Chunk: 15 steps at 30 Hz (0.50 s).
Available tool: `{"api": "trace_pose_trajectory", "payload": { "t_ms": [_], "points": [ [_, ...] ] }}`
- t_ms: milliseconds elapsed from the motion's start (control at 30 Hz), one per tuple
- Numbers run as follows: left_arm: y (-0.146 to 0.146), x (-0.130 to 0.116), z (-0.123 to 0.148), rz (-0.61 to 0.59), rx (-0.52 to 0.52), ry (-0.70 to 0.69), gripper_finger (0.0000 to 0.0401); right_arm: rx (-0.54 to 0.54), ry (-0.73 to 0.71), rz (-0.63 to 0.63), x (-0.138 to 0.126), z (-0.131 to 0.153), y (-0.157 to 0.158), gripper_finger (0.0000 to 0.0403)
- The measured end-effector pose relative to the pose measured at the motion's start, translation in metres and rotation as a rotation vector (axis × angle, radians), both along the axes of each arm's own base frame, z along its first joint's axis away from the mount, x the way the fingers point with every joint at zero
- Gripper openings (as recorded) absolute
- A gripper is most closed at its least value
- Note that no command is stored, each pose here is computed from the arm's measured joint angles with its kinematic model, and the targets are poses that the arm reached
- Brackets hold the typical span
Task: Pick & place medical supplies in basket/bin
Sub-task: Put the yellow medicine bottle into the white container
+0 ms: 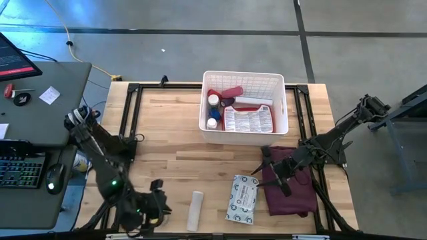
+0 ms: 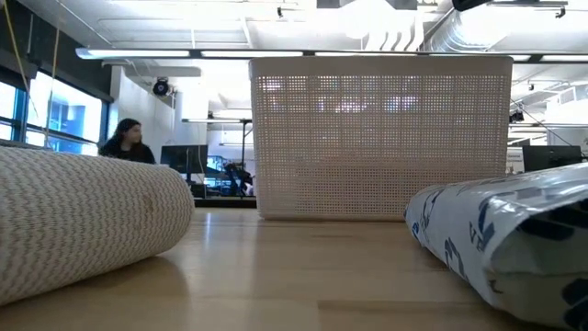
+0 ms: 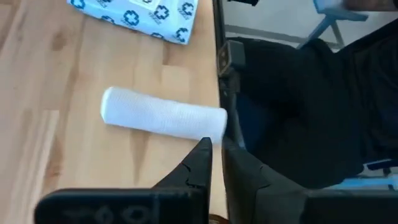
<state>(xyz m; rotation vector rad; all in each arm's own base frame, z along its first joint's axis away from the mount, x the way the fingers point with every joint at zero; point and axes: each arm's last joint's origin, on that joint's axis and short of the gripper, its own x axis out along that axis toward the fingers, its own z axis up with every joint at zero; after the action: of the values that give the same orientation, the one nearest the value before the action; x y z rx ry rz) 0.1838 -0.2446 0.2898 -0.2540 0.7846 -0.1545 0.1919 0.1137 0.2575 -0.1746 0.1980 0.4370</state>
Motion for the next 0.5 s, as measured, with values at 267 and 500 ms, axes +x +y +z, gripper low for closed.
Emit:
{"api": "trace_pose_trajectory", "payload": {
  "t_ms": [267,500],
  "points": [
    [-0.012,0.006,-0.02,0.036,0.039,0.02,0.0184,-0.004,-0.001,0.002,0.0,0.0,0.0,0.0197],
    [-0.018,0.0,-0.024,0.046,-0.07,0.123,0.0309,-0.004,0.003,0.0,0.0,0.0,0.0,0.0197]
  ]
}}
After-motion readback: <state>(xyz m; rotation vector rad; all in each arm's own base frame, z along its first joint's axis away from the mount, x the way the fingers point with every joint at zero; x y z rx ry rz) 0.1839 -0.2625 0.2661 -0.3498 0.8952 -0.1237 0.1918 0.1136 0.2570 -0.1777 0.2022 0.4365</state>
